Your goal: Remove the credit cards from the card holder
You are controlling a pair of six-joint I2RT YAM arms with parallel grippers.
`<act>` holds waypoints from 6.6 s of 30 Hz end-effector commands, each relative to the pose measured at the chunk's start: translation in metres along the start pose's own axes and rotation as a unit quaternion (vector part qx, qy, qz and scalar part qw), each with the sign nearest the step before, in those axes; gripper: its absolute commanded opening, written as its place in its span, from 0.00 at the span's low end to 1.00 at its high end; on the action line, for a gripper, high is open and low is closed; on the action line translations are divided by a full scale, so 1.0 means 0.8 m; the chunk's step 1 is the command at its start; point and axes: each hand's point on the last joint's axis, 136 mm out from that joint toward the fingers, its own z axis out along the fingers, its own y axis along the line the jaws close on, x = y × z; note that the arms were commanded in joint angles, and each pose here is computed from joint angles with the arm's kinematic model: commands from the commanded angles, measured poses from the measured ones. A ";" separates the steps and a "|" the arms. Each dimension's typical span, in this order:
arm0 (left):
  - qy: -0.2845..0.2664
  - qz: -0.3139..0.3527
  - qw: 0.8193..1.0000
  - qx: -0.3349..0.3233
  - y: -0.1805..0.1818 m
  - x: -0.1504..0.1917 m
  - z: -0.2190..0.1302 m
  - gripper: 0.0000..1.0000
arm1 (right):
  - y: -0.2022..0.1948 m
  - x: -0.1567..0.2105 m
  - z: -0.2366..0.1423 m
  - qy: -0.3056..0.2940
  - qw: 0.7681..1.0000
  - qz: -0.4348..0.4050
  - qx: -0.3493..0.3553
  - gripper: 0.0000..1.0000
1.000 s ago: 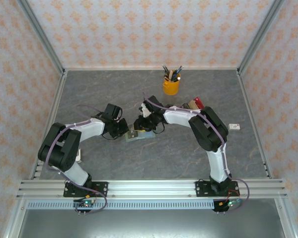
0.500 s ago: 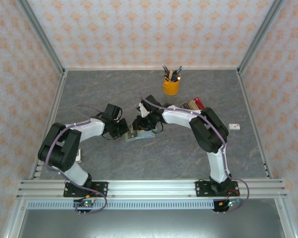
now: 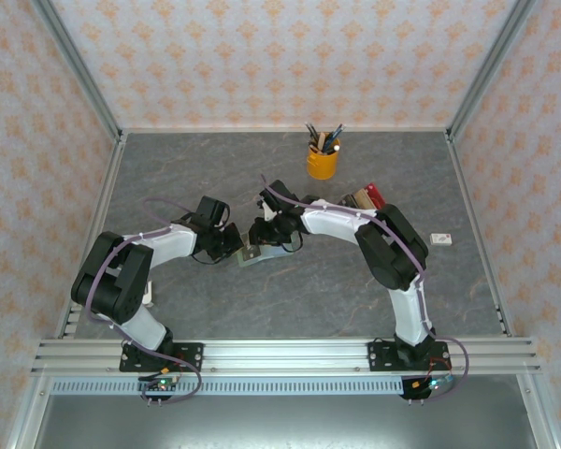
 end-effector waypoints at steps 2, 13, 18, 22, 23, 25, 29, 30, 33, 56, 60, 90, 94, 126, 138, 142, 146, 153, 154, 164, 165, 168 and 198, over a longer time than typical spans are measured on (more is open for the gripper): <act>0.040 -0.018 0.997 -0.071 0.058 0.032 0.020 0.00 | 0.047 -0.023 0.000 -0.030 0.998 0.001 -0.057 0.27; 0.039 -0.021 0.997 -0.071 0.062 0.029 0.022 0.00 | 0.044 0.024 -0.017 0.029 0.997 0.008 -0.070 0.23; 0.040 -0.021 0.997 -0.068 0.060 0.029 0.021 0.00 | 0.035 0.033 -0.015 0.041 0.997 0.005 -0.058 0.23; 0.041 -0.022 0.997 -0.068 0.060 0.029 0.020 0.00 | 0.037 0.020 -0.009 0.029 0.998 0.005 -0.052 0.24; 0.042 -0.022 0.997 -0.068 0.061 0.030 0.020 0.00 | 0.036 0.013 -0.008 0.020 0.999 0.004 -0.046 0.24; 0.042 -0.023 0.997 -0.067 0.060 0.030 0.020 0.01 | 0.033 0.002 -0.006 0.004 1.000 0.005 -0.031 0.24; 0.043 -0.023 0.997 -0.065 0.059 0.030 0.020 0.01 | 0.025 -0.008 -0.004 -0.022 1.000 0.005 -0.003 0.25; 0.044 -0.023 0.997 -0.063 0.058 0.030 0.021 0.01 | 0.026 -0.010 -0.004 -0.029 1.000 0.003 -0.003 0.25; 0.044 -0.023 0.997 -0.063 0.058 0.031 0.021 0.01 | 0.029 -0.007 -0.002 -0.032 0.999 0.001 -0.009 0.25; 0.048 -0.040 0.992 -0.113 0.098 0.036 0.022 0.00 | -0.012 0.005 -0.009 -0.043 0.994 0.085 0.049 0.24; 0.050 -0.040 0.992 -0.110 0.097 0.037 0.023 0.00 | 0.001 0.007 0.000 -0.025 0.997 0.076 0.017 0.24; 0.055 -0.039 0.993 -0.098 0.091 0.038 0.023 0.00 | -0.004 0.012 0.016 0.008 0.997 0.067 0.040 0.33; 0.053 -0.039 0.993 -0.098 0.091 0.038 0.022 0.00 | -0.019 0.008 0.009 -0.008 0.995 0.068 0.075 0.34; 0.055 -0.037 0.993 -0.099 0.093 0.039 0.023 0.00 | 0.044 -0.002 0.000 -0.015 0.994 0.070 -0.077 0.33; 0.055 -0.037 0.992 -0.104 0.096 0.039 0.024 0.00 | 0.058 -0.008 -0.027 -0.041 0.992 0.059 -0.107 0.32; 0.056 -0.036 0.993 -0.102 0.095 0.039 0.023 0.00 | 0.051 -0.004 -0.016 -0.027 0.992 0.068 -0.098 0.32; 0.058 -0.035 0.993 -0.101 0.095 0.041 0.023 0.00 | 0.038 -0.002 -0.008 -0.022 0.994 0.074 -0.074 0.31; 0.058 -0.035 0.993 -0.097 0.093 0.040 0.024 0.00 | 0.018 0.004 0.010 0.003 0.996 0.088 -0.030 0.29; 0.059 -0.035 0.993 -0.096 0.092 0.040 0.024 0.00 | 0.013 0.005 0.013 0.007 0.996 0.090 -0.020 0.29; 0.060 -0.037 0.993 -0.091 0.091 0.042 0.025 0.00 | 0.015 0.002 0.026 0.008 0.995 0.091 -0.038 0.28; 0.060 -0.037 0.993 -0.090 0.090 0.041 0.025 0.00 | 0.022 0.001 0.026 0.006 0.995 0.087 -0.055 0.27; 0.061 -0.037 0.994 -0.088 0.090 0.042 0.024 0.00 | 0.042 -0.001 0.018 0.002 0.993 0.069 -0.097 0.24; 0.065 -0.037 0.994 -0.084 0.089 0.044 0.027 0.00 | -0.016 0.000 0.016 0.001 0.997 0.080 0.005 0.29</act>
